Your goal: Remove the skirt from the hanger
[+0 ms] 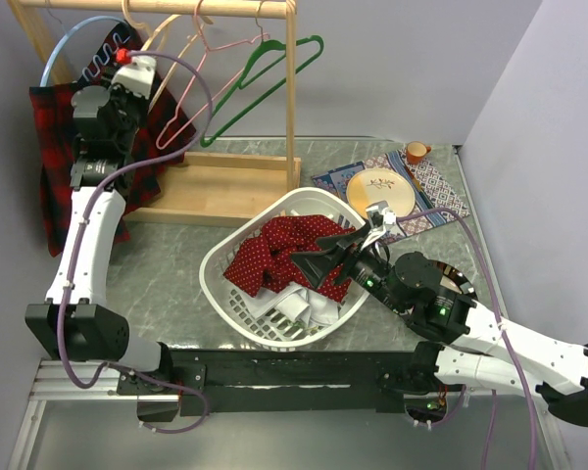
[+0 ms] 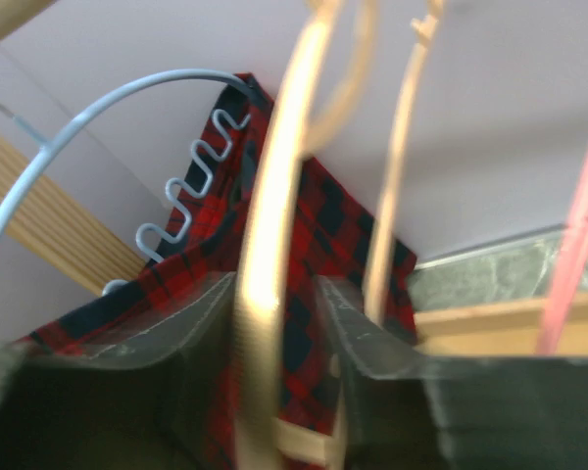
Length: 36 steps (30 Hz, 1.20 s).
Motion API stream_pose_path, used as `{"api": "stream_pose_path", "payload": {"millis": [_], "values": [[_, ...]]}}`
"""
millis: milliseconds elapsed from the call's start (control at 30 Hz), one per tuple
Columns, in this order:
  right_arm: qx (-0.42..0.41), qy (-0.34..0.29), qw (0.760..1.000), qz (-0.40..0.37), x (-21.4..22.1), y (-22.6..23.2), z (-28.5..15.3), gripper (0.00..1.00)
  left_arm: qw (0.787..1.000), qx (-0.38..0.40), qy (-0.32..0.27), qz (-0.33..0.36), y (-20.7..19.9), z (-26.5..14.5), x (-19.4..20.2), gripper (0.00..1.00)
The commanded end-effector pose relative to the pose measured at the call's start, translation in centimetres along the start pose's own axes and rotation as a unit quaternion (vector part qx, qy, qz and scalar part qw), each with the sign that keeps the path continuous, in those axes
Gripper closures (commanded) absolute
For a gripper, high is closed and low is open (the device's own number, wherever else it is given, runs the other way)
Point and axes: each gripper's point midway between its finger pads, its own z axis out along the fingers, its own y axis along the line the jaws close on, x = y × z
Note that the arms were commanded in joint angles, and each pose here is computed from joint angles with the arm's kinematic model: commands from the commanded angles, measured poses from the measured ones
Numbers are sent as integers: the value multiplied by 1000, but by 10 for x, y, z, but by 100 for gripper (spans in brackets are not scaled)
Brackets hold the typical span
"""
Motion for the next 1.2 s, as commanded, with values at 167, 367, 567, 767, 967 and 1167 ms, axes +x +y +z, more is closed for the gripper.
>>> {"api": "stream_pose_path", "payload": {"millis": [167, 367, 567, 767, 967, 1167], "values": [[-42, -27, 998, 28, -19, 20, -8, 0, 997, 2, -52, -57, 6, -53, -49, 3], [-43, -17, 999, 27, -15, 21, -10, 0, 994, -14, -31, -105, 20, -75, -63, 3], [-53, -18, 998, 31, -17, 24, -15, 0, 983, -104, 0, -154, 56, -85, -60, 3], [-55, -17, 998, 29, -15, 22, -20, 0, 965, -119, 7, -233, 88, -83, -58, 3], [-58, -11, 998, 20, -14, 23, -21, 0, 942, -168, 11, -290, 134, -78, -29, 3], [-54, -7, 999, 8, -14, 22, -19, 0, 943, -124, 34, -307, 146, -63, 2, 3]]}}
